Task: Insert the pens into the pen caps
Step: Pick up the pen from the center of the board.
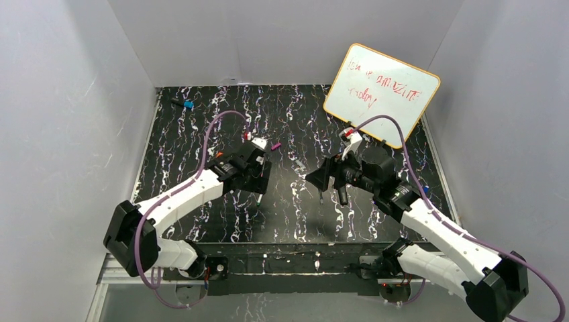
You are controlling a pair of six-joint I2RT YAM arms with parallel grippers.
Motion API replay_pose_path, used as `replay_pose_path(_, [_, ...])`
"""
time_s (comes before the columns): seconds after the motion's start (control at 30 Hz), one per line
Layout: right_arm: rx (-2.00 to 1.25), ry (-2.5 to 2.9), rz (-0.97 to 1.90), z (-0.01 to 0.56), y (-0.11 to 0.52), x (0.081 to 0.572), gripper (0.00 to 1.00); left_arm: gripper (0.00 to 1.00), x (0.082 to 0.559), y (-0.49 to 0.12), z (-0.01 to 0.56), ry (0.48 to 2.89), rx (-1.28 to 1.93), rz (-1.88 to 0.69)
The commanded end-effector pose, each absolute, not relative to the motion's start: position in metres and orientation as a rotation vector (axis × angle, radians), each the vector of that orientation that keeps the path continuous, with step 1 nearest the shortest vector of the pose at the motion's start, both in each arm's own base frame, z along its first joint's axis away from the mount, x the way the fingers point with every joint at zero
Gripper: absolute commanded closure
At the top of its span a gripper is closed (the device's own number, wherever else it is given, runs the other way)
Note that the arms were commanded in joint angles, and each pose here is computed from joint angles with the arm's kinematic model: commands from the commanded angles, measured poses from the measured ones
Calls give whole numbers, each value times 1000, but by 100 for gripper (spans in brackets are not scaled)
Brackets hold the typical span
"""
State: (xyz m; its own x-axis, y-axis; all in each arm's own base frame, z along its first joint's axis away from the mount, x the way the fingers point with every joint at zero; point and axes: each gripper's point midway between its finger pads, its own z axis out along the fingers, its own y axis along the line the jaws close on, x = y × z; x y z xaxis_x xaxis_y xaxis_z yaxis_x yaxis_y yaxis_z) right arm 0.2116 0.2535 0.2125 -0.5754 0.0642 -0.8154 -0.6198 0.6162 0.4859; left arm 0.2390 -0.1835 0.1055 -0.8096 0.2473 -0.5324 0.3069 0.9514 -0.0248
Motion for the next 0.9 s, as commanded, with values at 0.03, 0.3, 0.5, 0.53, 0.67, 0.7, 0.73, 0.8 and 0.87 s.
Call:
replay_pose_path(0.03, [-419,1985,961,206,243,208,19,36,260,-182,101,2472,283,-88])
replay_pose_path(0.3, [-411,2006,930,202,239,210,19,50,266,-200,60,2540,356,-99])
replay_pose_path(0.5, [-404,2003,937,203,242,213,19,50,272,-200,49,2556,379,-47])
replay_pose_path(0.53, [-405,2004,938,202,242,213,19,50,272,-200,47,2562,384,-44])
replay_pose_path(0.67, [-408,2001,934,203,243,214,19,50,271,-201,38,2579,395,-41])
replay_pose_path(0.7, [-409,2003,932,203,242,214,19,52,271,-202,36,2583,401,-42])
replay_pose_path(0.73, [-411,2003,930,203,242,214,19,55,271,-202,33,2588,408,-44])
replay_pose_path(0.8, [-413,2006,924,202,242,214,19,60,271,-203,29,2597,420,-42])
replay_pose_path(0.87, [-414,2007,923,201,242,214,19,70,271,-205,26,2604,439,-38])
